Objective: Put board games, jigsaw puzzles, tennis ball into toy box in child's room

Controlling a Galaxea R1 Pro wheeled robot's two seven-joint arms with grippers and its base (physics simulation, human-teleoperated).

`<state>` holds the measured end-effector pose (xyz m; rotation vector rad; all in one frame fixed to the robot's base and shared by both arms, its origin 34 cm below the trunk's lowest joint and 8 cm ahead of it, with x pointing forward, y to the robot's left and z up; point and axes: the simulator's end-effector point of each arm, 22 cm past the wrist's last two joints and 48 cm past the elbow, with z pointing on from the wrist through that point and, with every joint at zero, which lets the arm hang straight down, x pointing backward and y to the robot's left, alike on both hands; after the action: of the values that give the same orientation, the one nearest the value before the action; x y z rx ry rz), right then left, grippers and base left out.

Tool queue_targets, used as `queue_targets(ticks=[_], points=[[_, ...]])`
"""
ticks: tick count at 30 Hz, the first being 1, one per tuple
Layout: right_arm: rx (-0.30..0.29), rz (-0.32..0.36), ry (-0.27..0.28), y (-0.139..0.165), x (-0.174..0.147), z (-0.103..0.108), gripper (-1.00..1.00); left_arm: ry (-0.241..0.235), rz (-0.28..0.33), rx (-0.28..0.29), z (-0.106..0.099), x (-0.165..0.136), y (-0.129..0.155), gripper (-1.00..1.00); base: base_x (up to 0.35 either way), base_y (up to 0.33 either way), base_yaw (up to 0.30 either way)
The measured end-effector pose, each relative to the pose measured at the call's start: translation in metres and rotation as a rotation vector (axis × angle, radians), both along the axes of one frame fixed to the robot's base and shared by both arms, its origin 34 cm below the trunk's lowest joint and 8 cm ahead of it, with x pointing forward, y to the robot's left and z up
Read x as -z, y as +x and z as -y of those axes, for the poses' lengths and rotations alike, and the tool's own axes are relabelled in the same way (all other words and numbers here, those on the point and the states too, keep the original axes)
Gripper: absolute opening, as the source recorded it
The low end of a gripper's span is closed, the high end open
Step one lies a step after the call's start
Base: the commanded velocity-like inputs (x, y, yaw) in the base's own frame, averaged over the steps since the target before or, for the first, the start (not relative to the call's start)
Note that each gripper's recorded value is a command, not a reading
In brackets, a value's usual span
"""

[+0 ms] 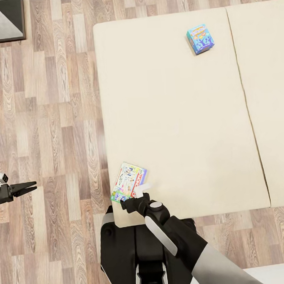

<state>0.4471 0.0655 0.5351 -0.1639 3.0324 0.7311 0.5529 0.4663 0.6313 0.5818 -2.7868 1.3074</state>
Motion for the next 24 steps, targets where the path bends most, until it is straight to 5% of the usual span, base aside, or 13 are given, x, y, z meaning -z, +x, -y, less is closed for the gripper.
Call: queue_targets(ticks=[24], points=[[0.000, 0.000, 0.000, -0.0001, 0.0000, 0.0000, 1.00, -0.003, 0.000, -0.001, 0.0018, 0.0007, -0.0002, 1.00, 0.000, 0.029, 0.000]])
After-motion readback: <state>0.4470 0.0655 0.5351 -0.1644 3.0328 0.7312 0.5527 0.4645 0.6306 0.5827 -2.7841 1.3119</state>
